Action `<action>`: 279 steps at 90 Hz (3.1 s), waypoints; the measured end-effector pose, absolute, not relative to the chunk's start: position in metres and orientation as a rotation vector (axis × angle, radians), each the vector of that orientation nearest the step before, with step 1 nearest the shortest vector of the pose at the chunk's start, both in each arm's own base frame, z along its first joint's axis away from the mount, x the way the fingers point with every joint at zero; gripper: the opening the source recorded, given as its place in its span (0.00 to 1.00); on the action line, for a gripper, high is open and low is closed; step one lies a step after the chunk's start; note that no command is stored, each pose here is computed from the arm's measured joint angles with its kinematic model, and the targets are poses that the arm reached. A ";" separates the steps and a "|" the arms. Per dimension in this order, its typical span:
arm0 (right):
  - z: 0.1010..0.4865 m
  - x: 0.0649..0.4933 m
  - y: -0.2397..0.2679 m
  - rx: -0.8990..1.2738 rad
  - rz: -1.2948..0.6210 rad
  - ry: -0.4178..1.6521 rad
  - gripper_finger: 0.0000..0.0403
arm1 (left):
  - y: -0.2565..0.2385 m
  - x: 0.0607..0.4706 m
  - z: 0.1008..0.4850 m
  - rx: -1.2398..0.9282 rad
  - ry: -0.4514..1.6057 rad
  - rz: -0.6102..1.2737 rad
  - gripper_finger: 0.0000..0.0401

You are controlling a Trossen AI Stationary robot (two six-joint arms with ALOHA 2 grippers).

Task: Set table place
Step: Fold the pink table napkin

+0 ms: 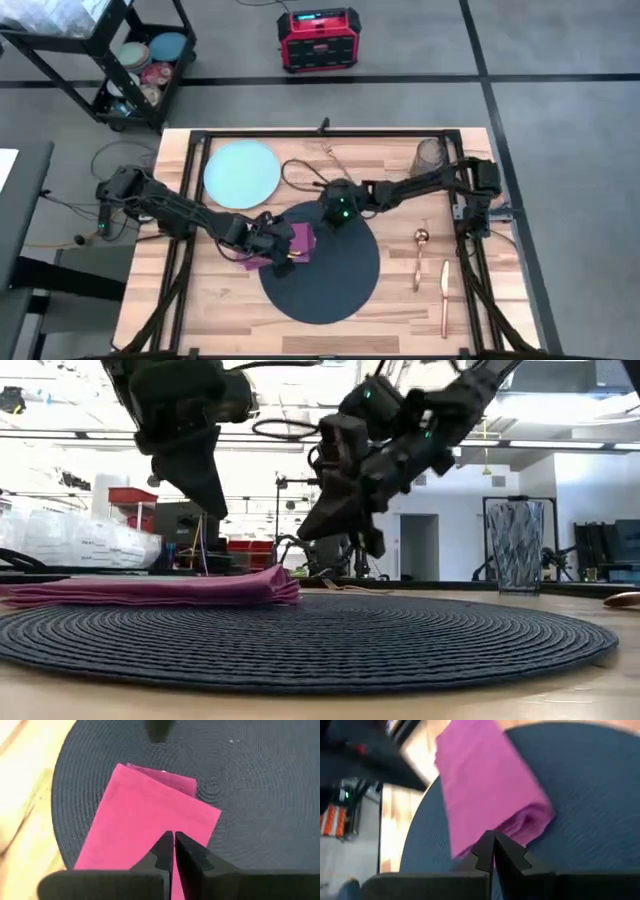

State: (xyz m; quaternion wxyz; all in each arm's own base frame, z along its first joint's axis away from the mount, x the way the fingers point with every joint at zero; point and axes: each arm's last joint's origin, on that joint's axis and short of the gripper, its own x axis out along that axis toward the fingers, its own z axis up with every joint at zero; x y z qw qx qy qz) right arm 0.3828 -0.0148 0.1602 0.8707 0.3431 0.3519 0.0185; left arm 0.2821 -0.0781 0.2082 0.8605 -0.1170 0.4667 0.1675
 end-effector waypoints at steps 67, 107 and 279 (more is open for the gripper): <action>0.124 0.402 -0.043 0.757 0.041 0.749 0.00 | -0.098 0.284 0.201 -0.377 1.135 -0.030 0.00; 0.124 0.402 -0.042 0.733 0.043 0.779 0.00 | -0.100 0.283 0.200 -0.368 1.124 0.005 0.00; 0.164 0.421 0.018 0.604 0.140 0.805 0.00 | -0.047 0.209 0.156 -0.051 1.520 0.473 0.00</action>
